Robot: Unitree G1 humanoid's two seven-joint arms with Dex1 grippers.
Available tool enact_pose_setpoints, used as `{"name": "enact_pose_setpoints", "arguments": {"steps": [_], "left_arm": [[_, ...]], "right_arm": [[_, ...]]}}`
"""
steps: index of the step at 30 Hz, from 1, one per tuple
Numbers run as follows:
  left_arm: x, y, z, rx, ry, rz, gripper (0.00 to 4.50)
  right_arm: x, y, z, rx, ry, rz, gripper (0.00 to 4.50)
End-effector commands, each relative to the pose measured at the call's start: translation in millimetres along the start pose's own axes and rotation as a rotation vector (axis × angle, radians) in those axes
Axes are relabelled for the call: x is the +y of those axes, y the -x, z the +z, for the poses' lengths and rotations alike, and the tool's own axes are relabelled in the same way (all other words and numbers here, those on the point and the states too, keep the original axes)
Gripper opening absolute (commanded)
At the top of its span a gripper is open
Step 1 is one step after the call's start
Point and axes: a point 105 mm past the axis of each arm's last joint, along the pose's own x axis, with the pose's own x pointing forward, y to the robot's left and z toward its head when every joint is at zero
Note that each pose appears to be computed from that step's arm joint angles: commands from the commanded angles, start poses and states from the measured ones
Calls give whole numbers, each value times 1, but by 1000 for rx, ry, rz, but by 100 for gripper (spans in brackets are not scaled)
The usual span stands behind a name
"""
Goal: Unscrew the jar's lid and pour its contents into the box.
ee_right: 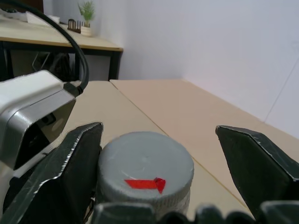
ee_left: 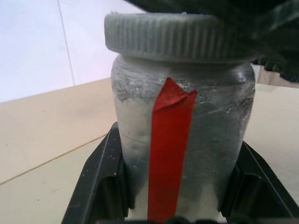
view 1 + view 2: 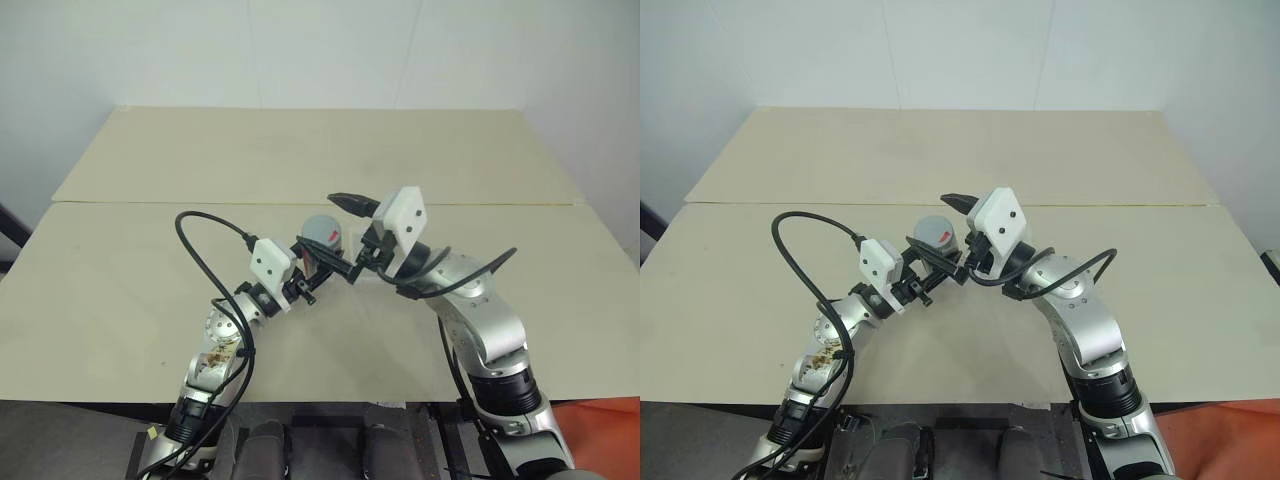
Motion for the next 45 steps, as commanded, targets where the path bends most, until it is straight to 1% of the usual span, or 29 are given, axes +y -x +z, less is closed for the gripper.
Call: {"name": "enact_pose_setpoints", "arguments": {"steps": [1, 5, 9, 12, 15, 21, 24, 28, 31, 35, 38, 43, 45], "left_arm": [[0, -2, 15, -57, -40, 2, 193], [0, -3, 16, -60, -37, 5, 193], [0, -2, 15, -59, -36, 6, 193], [-1, -2, 14, -59, -33, 5, 193], [-2, -2, 13, -56, -31, 2, 193], [-4, -1, 11, -46, -26, -19, 193], [-7, -1, 12, -50, -20, -40, 193], [-10, -2, 12, -55, -11, -70, 193], [-13, -3, 13, -61, -7, -89, 193], [-16, -3, 14, -67, -1, -111, 193], [-19, -4, 16, -77, 5, -138, 193], [-26, -4, 19, -95, 22, -178, 193], [-27, -4, 19, -95, 22, -186, 193]], "right_arm": [[4, -3, 10, -30, 24, 17, 447], [1, -5, 4, -11, -5, -7, 447], [-3, -6, 3, -15, -33, -25, 447], [-4, -5, 3, -14, -45, -30, 385], [-5, -5, 3, -11, -42, -38, 289], [-3, -2, 2, -18, -29, -23, 287], [-3, 0, 4, -46, -43, 30, 287], [-2, 5, 5, -72, -68, 167, 287], [-1, 12, 5, -79, -69, 358, 287], [-4, 15, 4, -82, -82, 533, 287], [-6, 15, 3, -66, -78, 698, 287], [-15, 8, 3, -77, -117, 853, 287], [-16, 4, 4, -78, -115, 889, 287]]}}
